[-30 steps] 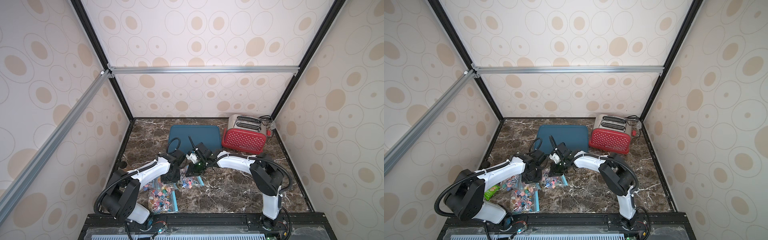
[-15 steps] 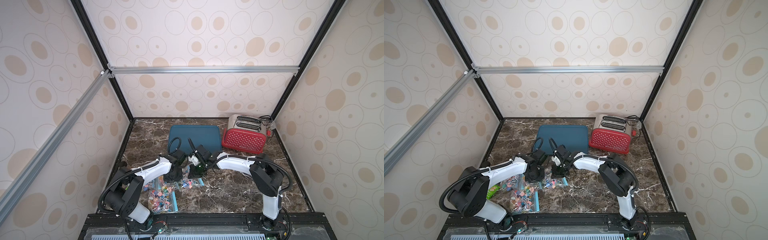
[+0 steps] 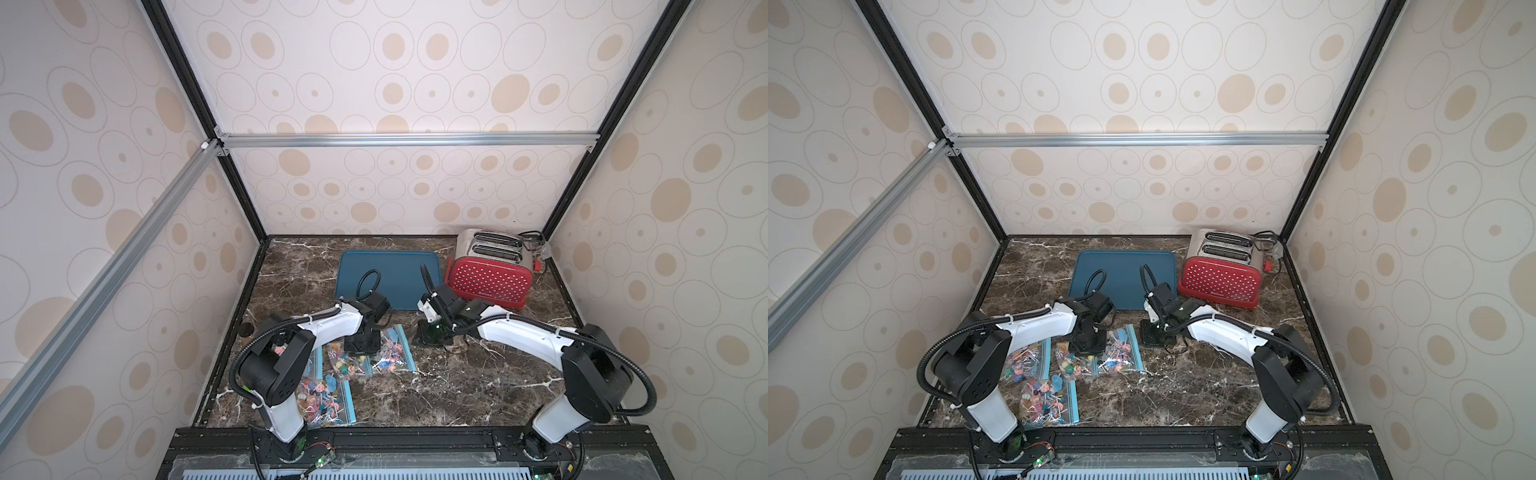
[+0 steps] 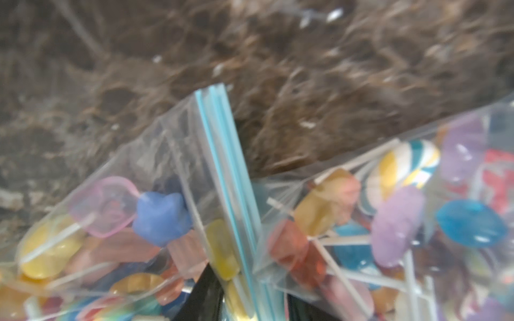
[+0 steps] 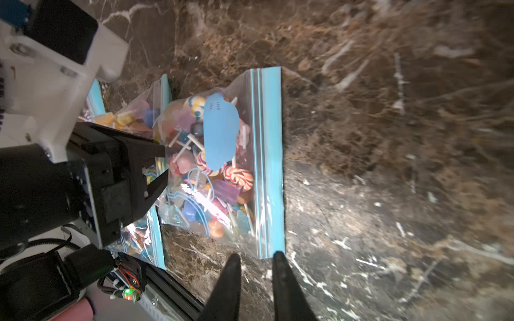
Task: Pour candies out of the ziploc bag
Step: Adjust the ziploc bag at the center of the board.
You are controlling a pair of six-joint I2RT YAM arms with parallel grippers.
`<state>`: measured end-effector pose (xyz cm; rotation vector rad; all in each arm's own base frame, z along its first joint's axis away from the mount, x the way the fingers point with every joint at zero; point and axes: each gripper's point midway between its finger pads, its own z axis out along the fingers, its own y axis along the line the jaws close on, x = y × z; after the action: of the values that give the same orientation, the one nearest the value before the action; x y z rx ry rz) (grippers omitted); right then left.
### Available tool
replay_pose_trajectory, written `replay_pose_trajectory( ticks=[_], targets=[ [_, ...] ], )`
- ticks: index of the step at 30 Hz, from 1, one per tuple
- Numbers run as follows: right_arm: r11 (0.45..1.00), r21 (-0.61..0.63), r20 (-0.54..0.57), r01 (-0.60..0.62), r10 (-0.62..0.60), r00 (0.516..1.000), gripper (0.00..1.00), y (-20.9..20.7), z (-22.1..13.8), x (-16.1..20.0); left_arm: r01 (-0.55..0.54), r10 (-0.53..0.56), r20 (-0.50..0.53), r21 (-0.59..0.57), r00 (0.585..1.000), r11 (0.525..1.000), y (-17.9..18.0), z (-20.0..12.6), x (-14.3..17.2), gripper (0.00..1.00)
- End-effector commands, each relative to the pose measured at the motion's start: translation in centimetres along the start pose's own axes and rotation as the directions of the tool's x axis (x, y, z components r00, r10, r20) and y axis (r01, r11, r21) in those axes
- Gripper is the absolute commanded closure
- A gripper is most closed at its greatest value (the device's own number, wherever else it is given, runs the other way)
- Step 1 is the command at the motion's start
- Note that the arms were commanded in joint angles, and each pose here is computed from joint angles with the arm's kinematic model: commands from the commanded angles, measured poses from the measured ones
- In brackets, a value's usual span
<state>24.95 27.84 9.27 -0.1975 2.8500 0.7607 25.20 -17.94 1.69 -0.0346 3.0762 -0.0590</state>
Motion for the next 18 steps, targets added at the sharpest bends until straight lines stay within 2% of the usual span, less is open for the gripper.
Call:
replay_pose_trajectory(
  ticks=[1,5,9,14,18],
  targets=[
    [0.997,0.075,0.015,-0.016,0.014,1.000,0.72,-2.4,-1.4,0.6,-0.049,0.047,0.037,0.048,0.998,0.998,-2.1,-0.9,-1.4,0.55],
    [0.995,0.087,0.037,-0.042,0.039,0.999,0.68,-3.7,-2.4,0.7,-0.068,0.066,0.040,0.055,0.997,0.996,-2.5,-2.0,-1.6,0.42],
    [0.993,0.106,0.038,-0.048,0.044,0.998,0.65,-4.5,-2.8,0.8,-0.073,0.070,0.053,0.054,0.996,0.996,-2.5,-3.2,-1.6,0.38],
    [0.992,0.116,0.040,-0.054,0.049,0.998,0.65,-5.1,-3.2,0.9,-0.071,0.064,0.086,0.081,0.994,0.994,-2.8,-5.2,-1.7,0.46],
    [0.991,0.120,0.049,-0.065,0.059,0.997,0.65,-5.7,-3.7,1.0,-0.082,0.072,0.092,0.113,0.993,0.990,-3.7,-5.9,-1.8,0.62]
  ],
)
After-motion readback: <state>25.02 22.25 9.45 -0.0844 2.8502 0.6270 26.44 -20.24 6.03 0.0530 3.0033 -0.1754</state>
